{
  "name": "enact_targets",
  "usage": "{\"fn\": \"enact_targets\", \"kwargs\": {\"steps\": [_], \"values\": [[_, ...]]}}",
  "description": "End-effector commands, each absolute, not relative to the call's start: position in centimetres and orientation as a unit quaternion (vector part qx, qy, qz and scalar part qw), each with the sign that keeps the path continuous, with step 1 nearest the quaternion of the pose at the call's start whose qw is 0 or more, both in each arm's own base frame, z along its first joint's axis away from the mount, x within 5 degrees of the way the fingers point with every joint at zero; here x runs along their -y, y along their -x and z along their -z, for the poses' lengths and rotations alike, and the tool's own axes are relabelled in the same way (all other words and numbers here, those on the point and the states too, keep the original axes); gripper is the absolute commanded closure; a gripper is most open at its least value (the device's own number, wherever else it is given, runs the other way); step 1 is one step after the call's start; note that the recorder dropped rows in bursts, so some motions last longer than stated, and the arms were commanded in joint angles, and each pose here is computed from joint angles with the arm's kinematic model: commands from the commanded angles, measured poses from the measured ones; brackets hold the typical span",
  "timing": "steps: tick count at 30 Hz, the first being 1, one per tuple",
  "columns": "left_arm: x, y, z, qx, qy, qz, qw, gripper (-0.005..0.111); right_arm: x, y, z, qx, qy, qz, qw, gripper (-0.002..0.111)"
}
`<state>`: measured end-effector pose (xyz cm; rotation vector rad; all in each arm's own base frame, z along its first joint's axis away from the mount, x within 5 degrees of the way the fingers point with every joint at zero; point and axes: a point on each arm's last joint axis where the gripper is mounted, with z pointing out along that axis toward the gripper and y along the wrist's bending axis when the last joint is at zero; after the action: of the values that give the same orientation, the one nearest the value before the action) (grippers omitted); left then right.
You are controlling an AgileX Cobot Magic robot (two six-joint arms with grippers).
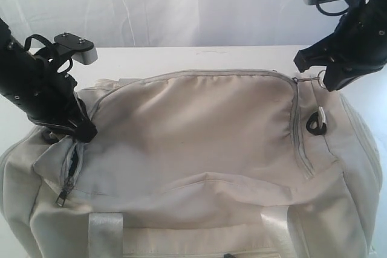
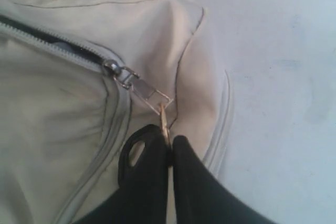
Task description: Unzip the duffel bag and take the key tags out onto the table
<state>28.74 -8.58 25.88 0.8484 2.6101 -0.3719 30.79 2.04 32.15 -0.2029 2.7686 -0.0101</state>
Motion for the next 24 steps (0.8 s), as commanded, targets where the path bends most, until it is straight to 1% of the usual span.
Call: {"fn": "enact_targets", "kwargs": {"steps": [1, 8, 16, 24], "values": [[8.6, -28.2, -26.0, -0.928, -0.299, 0.141, 0.171, 0.107, -1.3, -29.2, -32.8, -0.981, 0.055, 0.017, 0.186, 0.108], [8.6, -28.2, -26.0, -0.928, -0.299, 0.141, 0.171, 0.107, -1.5, -27.3, -32.6, -0.983, 0.051, 0.002, 0.177, 0.108], [8.6, -28.2, -26.0, -0.928, -0.299, 0.141, 0.171, 0.107, -1.9, -25.4, -31.6, -0.985, 0.044, -0.027, 0.165, 0.108], [8.6, -28.2, -26.0, -0.928, -0.299, 0.141, 0.171, 0.107, -2.4, -23.7, -31.4, -0.981, 0.041, -0.059, 0.178, 0.108]]}}
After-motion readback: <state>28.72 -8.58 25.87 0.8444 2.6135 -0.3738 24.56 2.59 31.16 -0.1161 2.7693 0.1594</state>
